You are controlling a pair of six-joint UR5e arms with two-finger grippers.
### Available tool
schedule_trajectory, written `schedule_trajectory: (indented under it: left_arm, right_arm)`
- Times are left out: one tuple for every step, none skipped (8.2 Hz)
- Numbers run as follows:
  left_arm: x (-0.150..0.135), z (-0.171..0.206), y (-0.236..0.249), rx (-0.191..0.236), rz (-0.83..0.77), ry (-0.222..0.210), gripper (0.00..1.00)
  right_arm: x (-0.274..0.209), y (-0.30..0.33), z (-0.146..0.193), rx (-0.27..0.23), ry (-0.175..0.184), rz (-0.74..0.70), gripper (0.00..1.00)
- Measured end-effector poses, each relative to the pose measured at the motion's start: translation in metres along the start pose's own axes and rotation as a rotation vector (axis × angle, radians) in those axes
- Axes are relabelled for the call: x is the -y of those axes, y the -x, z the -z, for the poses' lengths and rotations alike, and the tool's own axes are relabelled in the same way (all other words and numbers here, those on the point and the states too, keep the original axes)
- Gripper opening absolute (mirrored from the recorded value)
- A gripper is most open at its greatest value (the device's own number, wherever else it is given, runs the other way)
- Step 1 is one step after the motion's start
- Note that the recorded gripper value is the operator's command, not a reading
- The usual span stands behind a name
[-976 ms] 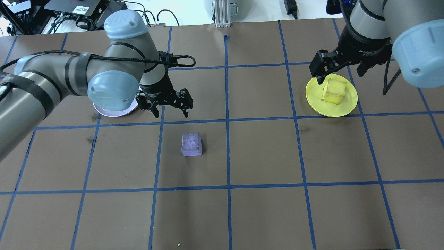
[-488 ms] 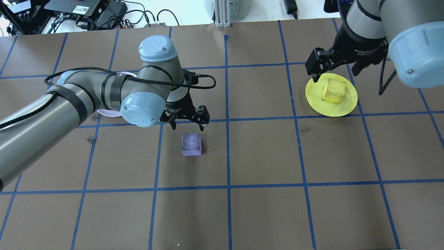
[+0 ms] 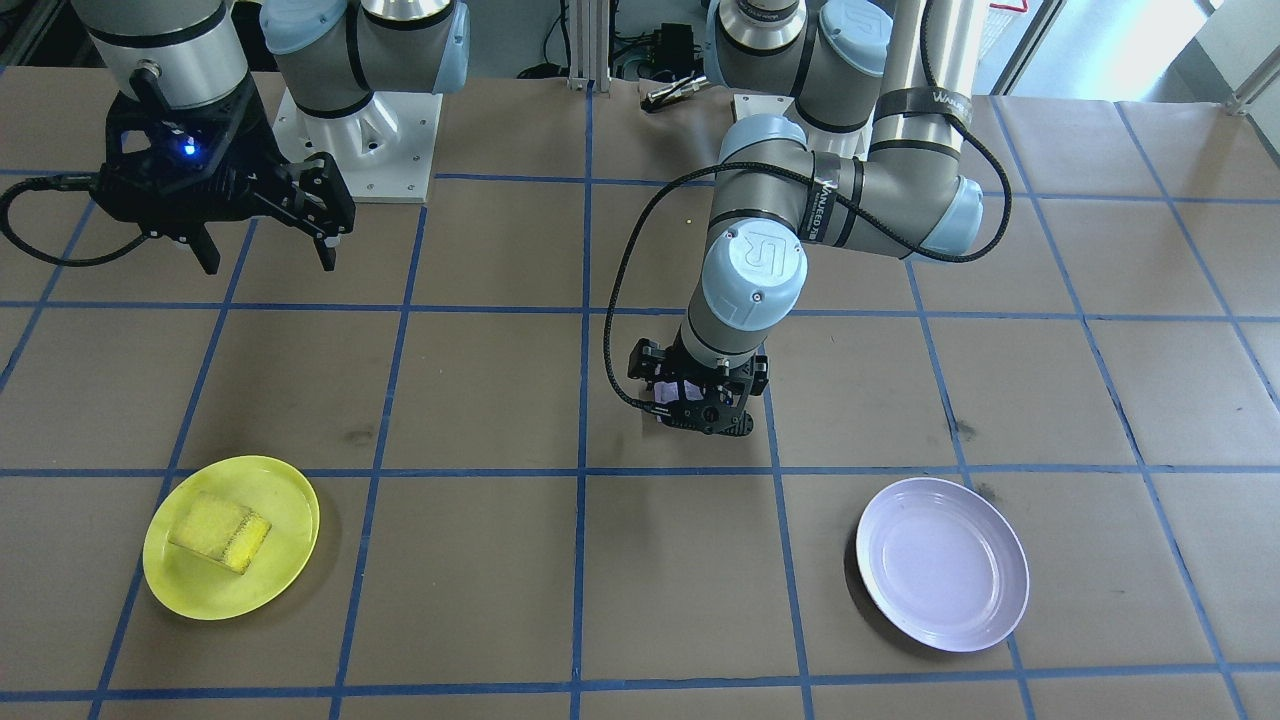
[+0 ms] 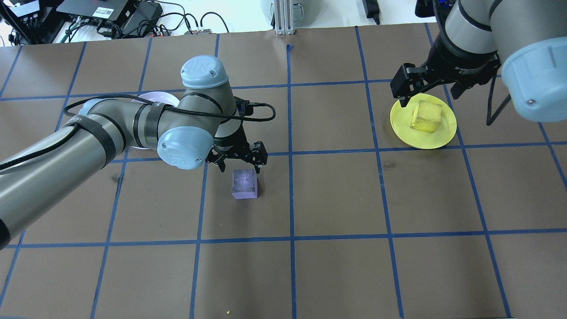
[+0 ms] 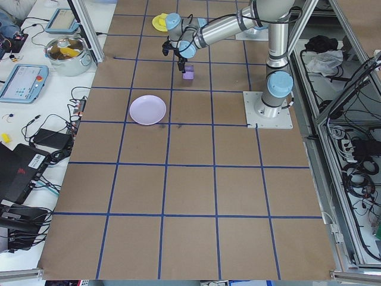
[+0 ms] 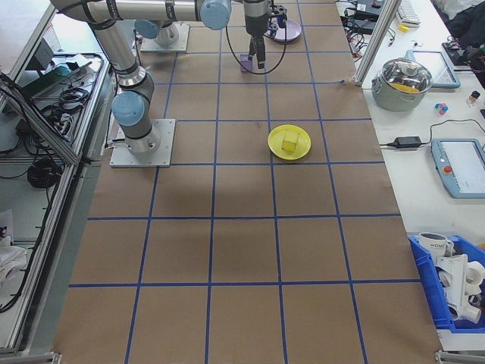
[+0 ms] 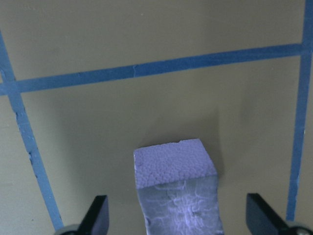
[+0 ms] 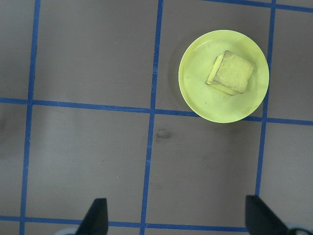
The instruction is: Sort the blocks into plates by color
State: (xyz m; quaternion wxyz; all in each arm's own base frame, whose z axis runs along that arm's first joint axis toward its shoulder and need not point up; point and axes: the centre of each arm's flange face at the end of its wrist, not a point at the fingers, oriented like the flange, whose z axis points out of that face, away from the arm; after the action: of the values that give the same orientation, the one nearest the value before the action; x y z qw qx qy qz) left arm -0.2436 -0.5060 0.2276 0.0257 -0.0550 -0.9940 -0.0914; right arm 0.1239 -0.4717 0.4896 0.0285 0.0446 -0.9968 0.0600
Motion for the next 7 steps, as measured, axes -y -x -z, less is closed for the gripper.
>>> schedule_trajectory:
  left_arm:
    - [0.000,-0.006,0.000,0.000,0.004,0.011,1.00]
    - [0.000,-0.014,0.001,-0.003,0.019,0.027,1.00]
    - [-0.001,-0.020,0.001,-0.005,0.041,0.041,1.00]
    - [-0.002,-0.024,0.001,-0.005,0.055,0.054,0.99]
    - [-0.005,-0.030,0.001,-0.005,0.059,0.066,0.84]
    - [-0.005,-0.034,0.002,-0.005,0.063,0.065,0.60]
    - [-0.003,-0.037,0.002,-0.007,0.066,0.049,0.25]
  right_arm:
    - [-0.001,0.000,0.000,-0.003,0.001,0.003,1.00]
    - [-0.001,0.000,0.000,-0.004,0.002,0.004,1.00]
    - [-0.001,-0.001,0.000,-0.006,0.002,0.004,1.00]
    - [-0.002,-0.001,0.000,-0.006,0.006,0.004,1.00]
    - [-0.002,-0.001,0.001,-0.006,0.010,0.004,1.00]
    - [-0.003,-0.001,0.000,-0.003,0.013,0.002,1.00]
    - [-0.003,-0.001,0.000,-0.004,0.014,0.000,1.00]
